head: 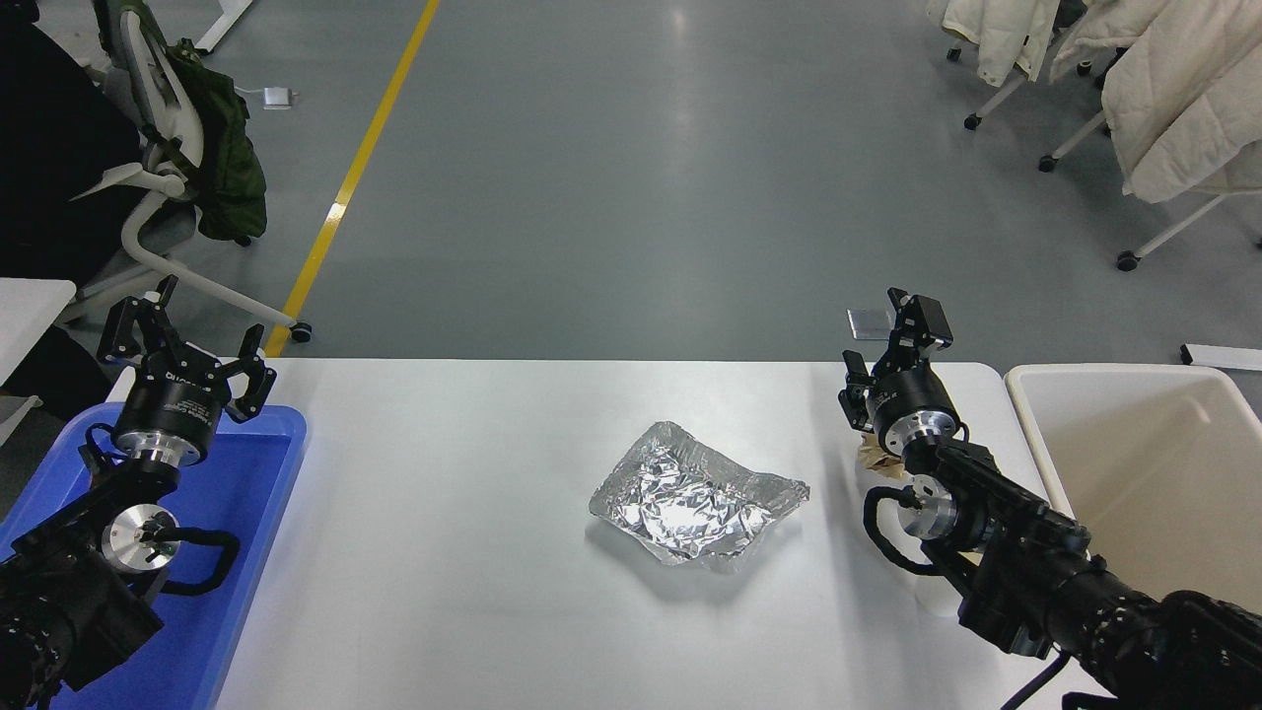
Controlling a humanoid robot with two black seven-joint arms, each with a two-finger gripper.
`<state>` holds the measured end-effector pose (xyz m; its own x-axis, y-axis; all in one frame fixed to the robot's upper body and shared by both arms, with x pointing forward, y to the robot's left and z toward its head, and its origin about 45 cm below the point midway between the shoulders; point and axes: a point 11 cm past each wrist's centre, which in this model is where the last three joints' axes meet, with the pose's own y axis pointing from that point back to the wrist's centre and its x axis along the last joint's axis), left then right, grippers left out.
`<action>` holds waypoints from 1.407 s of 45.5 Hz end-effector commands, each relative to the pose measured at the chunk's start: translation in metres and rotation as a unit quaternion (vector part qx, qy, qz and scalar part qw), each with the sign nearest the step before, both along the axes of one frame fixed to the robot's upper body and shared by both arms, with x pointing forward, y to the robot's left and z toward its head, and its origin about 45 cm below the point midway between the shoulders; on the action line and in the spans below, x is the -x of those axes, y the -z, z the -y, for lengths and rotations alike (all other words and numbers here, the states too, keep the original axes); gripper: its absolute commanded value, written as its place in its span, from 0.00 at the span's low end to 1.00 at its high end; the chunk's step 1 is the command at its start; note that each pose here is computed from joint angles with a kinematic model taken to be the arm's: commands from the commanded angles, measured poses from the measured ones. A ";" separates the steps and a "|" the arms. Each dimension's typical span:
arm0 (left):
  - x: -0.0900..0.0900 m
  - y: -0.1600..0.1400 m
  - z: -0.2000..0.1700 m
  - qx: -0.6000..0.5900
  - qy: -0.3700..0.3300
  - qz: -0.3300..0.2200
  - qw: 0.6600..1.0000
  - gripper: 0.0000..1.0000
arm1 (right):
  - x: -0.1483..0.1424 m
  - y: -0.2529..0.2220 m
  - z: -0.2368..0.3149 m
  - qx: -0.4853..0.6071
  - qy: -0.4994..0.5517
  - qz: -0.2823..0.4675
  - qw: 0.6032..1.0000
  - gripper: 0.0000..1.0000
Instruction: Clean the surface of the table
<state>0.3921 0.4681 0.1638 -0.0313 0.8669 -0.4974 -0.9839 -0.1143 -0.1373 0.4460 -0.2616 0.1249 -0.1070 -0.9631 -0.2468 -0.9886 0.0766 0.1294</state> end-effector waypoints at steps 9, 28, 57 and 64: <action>0.000 0.000 -0.001 -0.001 0.000 0.000 1.000 1.00 | -0.001 -0.002 -0.002 0.004 -0.003 0.001 1.000 1.00; 0.000 0.000 -0.001 -0.001 0.000 0.000 1.000 1.00 | -0.007 -0.009 -0.004 0.010 -0.011 0.010 1.000 1.00; 0.000 -0.001 0.000 -0.001 0.000 0.000 1.000 1.00 | -0.011 -0.014 -0.022 0.086 -0.081 0.009 0.993 1.00; 0.000 0.000 0.000 -0.001 0.001 0.000 1.000 1.00 | -0.015 -0.021 -0.032 0.134 -0.107 0.014 0.985 1.00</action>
